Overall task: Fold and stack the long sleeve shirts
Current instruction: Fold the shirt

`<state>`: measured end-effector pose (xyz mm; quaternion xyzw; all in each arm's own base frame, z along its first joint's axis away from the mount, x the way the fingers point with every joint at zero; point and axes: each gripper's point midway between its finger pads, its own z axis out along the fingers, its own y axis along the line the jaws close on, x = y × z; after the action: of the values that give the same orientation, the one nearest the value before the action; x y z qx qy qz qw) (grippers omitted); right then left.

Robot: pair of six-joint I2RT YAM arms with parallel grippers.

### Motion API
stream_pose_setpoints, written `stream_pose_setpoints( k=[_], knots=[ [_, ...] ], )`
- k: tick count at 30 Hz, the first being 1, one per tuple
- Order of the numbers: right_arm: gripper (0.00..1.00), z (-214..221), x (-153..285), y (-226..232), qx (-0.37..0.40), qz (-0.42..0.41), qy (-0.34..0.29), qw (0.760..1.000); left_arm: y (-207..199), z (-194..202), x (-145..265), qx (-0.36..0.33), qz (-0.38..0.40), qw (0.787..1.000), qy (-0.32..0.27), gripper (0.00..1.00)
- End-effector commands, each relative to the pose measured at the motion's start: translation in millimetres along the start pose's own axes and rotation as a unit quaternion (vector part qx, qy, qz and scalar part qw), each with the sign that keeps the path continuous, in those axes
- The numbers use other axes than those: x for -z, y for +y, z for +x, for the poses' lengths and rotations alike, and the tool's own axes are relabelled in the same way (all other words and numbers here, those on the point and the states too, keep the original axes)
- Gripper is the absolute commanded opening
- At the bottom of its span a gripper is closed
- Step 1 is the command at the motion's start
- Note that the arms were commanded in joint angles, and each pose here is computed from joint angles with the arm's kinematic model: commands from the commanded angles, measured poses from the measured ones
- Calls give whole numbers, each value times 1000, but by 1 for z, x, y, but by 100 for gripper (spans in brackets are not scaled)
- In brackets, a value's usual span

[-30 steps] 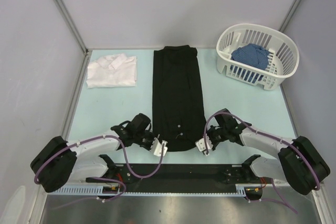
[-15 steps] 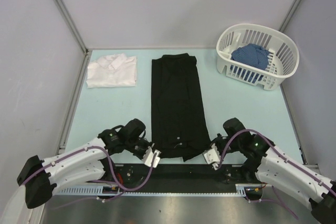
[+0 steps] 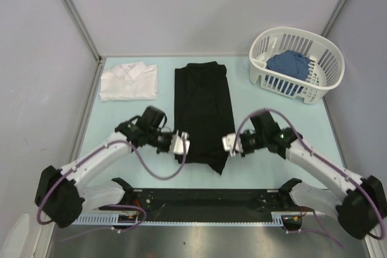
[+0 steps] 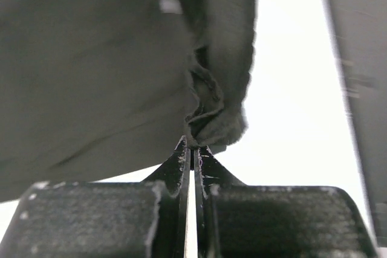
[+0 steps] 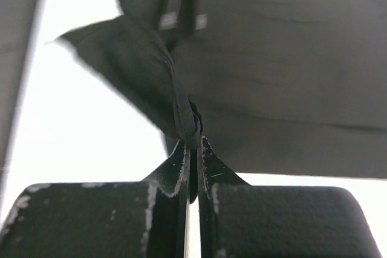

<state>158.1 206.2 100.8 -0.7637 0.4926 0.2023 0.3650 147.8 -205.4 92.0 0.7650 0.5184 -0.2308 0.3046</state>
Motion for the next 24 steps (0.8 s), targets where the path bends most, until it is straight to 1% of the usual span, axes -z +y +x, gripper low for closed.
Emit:
stream_pose_setpoints(
  k=[1, 2, 3, 4, 5, 6, 7, 8, 9, 10, 11, 12, 14, 15, 17, 20, 21, 22, 23, 24],
  knots=[
    [0, -13, 17, -103, -9, 78, -29, 996, 81, -14, 29, 17, -42, 998, -34, 0],
    [0, -17, 23, -133, 1, 100, -32, 994, 109, -23, 40, 9, -66, 997, -37, 0],
    [0, 1, 10, -144, -21, 90, -23, 995, 127, -15, 45, 20, -78, 996, -31, 0],
    [0, 10, 7, -160, -24, 93, -18, 995, 140, 3, 34, 43, -66, 997, -17, 1],
    [0, 21, 7, -178, -31, 106, -13, 994, 169, -1, 43, 42, -89, 995, -20, 0],
    [0, 18, 13, -207, -22, 128, -15, 991, 185, 24, 34, 76, -85, 993, -12, 1],
    [0, 43, -9, -213, -45, 109, -4, 993, 200, 33, 35, 89, -94, 992, -7, 1],
    [0, 52, -11, -227, -44, 118, 1, 992, 225, 33, 43, 95, -114, 989, -10, 1],
    [0, 55, -12, -250, -37, 131, 3, 991, 234, 58, 33, 127, -106, 986, -3, 1],
    [0, 78, -29, -252, -55, 119, 14, 991, 243, 65, 31, 145, -109, 983, -3, 0],
    [0, 86, -34, -261, -59, 122, 18, 991, 260, 67, 36, 141, -121, 983, -2, 1],
    [0, 89, -33, -277, -57, 134, 22, 989, 263, 85, 24, 158, -112, 981, 4, 1],
    [0, 108, -49, -281, -71, 126, 28, 989, 276, 93, 22, 157, -117, 981, 9, 1],
    [0, 111, -51, -285, -77, 128, 30, 988, 277, 104, 14, 164, -112, 980, 14, 1],
    [0, 117, -57, -288, -84, 128, 31, 988, 286, 108, 12, 166, -119, 979, 16, 1],
    [0, 122, -59, -287, -89, 131, 39, 987, 289, 113, 5, 185, -119, 976, 13, 5],
    [5, 124, -56, -289, -98, 140, 43, 984, 289, 114, 3, 190, -119, 975, 14, 7],
    [20, 124, -53, -294, -101, 149, 46, 983, 290, 115, 4, 197, -121, 973, 15, 11],
    [30, 124, -46, -300, -105, 162, 52, 980, 290, 115, 5, 202, -124, 971, 15, 17],
    [45, 124, -41, -303, -133, 174, 51, 974, 295, 118, 9, 209, -137, 968, 23, 28]
  ],
)
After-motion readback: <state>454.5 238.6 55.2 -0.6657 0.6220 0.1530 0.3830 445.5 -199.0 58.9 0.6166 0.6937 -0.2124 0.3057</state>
